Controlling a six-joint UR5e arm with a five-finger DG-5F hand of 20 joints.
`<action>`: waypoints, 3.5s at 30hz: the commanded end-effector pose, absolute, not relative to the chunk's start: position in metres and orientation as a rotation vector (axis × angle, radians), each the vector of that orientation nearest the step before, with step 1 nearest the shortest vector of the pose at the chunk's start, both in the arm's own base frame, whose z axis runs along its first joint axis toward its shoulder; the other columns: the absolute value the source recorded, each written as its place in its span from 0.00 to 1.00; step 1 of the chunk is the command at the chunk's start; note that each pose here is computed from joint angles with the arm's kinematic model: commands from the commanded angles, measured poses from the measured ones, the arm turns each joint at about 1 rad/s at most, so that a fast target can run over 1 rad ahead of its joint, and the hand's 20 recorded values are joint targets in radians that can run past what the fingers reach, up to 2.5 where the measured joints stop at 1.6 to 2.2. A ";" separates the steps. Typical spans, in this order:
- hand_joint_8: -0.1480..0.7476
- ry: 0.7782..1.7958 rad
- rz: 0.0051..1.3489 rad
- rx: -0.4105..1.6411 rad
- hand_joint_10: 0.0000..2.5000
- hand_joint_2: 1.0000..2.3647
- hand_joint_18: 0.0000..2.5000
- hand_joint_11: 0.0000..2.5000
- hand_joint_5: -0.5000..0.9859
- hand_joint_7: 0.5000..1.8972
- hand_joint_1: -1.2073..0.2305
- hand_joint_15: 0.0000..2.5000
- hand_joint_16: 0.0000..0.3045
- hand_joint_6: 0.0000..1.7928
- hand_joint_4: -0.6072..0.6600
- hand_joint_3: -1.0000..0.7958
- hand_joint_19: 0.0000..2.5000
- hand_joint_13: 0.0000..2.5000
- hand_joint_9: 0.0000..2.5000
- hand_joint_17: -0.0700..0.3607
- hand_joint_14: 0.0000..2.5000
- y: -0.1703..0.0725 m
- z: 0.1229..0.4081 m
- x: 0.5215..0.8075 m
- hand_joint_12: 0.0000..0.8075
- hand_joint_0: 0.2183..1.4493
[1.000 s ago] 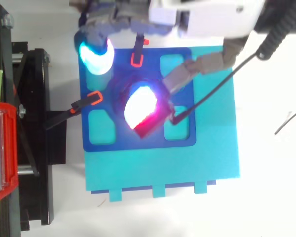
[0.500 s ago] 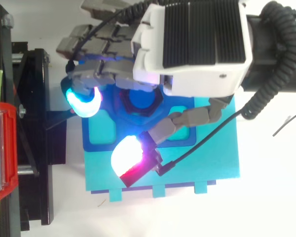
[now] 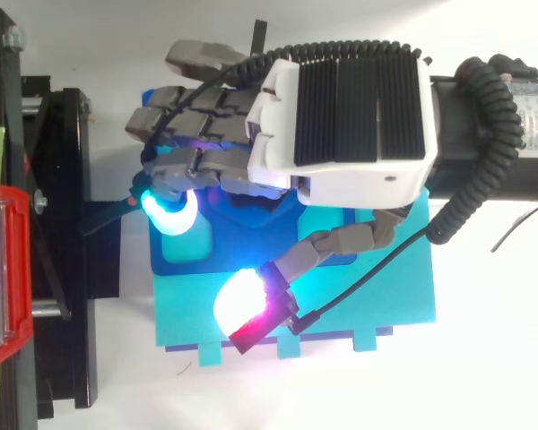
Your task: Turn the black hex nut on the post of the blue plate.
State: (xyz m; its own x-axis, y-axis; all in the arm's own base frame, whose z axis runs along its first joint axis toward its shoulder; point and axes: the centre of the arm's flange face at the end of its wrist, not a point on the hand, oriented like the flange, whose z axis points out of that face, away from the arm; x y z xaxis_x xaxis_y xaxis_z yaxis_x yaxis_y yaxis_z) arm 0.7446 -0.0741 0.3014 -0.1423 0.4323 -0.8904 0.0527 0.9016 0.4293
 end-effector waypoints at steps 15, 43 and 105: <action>0.46 1.726 0.353 0.348 0.00 0.00 0.03 0.00 0.20 0.33 0.54 0.00 0.22 0.28 0.66 0.28 0.05 0.07 0.10 0.52 0.00 -0.092 0.298 0.739 0.49 0.17; 0.45 1.711 0.387 0.293 0.00 0.00 0.02 0.00 0.20 0.34 0.54 0.00 0.22 0.28 0.65 0.28 0.06 0.07 0.10 0.51 0.00 -0.175 0.301 0.721 0.49 0.17; 0.46 1.779 0.345 0.330 0.00 0.00 0.04 0.00 0.21 0.39 0.52 0.00 0.21 0.28 0.66 0.28 0.05 0.08 0.11 0.50 0.00 -0.082 0.310 0.737 0.48 0.18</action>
State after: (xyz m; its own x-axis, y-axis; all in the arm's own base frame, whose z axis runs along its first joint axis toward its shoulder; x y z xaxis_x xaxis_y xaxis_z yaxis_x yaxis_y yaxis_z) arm 0.7373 -0.0805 0.3096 -0.2231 0.3994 -0.8892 0.0385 0.9151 0.4013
